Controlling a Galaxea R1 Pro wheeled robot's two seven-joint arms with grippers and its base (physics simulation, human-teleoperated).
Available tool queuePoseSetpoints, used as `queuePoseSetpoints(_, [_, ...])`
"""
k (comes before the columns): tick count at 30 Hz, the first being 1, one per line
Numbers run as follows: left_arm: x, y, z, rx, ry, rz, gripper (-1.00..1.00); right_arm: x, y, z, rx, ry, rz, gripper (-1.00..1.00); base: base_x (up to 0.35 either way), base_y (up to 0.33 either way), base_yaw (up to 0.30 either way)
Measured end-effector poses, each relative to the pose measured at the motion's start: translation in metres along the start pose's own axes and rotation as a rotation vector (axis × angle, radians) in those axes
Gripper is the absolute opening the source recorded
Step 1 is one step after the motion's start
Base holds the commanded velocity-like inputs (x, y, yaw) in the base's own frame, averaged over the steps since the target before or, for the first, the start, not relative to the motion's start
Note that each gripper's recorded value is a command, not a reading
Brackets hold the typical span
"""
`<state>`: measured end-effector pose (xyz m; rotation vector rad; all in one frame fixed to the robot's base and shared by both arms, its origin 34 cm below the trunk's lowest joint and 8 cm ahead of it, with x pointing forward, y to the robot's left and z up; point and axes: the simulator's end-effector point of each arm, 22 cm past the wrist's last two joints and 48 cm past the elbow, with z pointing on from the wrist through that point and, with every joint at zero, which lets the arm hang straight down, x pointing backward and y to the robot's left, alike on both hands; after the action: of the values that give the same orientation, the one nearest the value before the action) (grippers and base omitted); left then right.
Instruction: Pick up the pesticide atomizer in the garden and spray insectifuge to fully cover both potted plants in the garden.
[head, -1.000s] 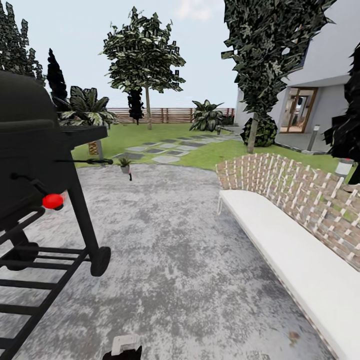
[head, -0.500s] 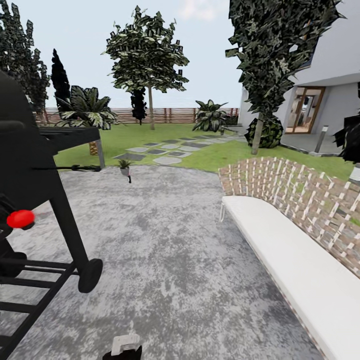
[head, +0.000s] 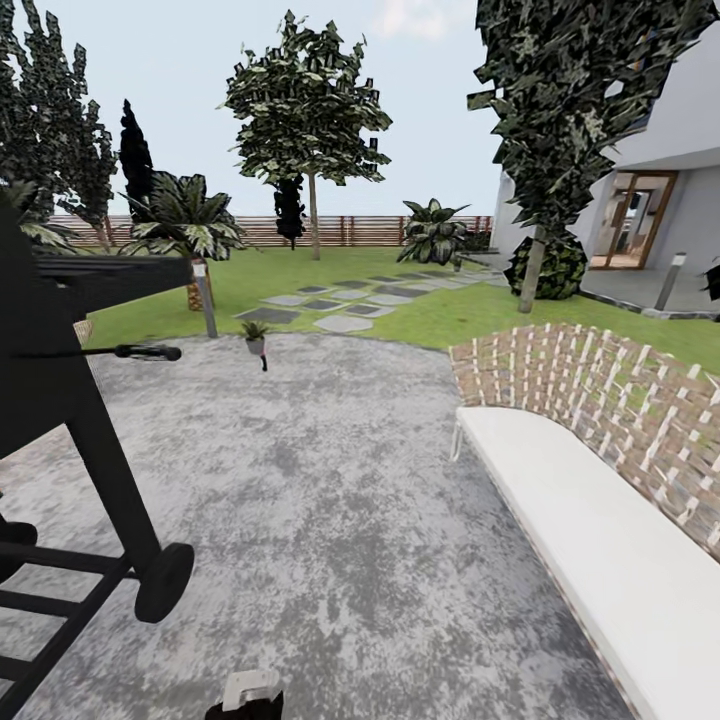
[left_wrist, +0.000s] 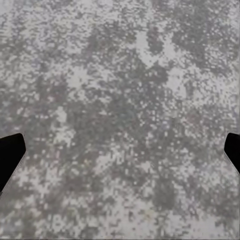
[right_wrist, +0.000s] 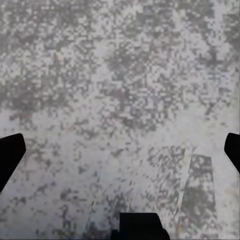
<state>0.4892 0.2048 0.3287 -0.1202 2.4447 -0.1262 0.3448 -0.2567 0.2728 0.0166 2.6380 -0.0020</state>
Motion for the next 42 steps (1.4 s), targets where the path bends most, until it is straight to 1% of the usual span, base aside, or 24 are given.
queuePoseSetpoints(6, [-0.0002,0.0,0.0,0.0,0.0,0.0,1.0,0.0,-0.0002,0.0,0.001,0.0,-0.001,1.0,0.34,-0.002,0.009])
queuePoseSetpoints(14, [0.0,0.0001,0.0,0.0,0.0,0.0,1.0,0.0007,-0.0002,0.0,0.001,0.002,-0.001,1.0,0.34,0.0,0.141])
queuePoseSetpoints(33, [0.0,0.0,0.0,0.0,0.0,0.0,1.0,0.0028,0.0017,0.0,-0.001,0.006,-0.003,1.0,0.34,0.0,0.005])
queuePoseSetpoints(42, [0.0,0.0,0.0,0.0,0.0,0.0,1.0,0.0026,0.0002,0.0,0.001,0.006,-0.005,1.0,0.34,0.0,0.07])
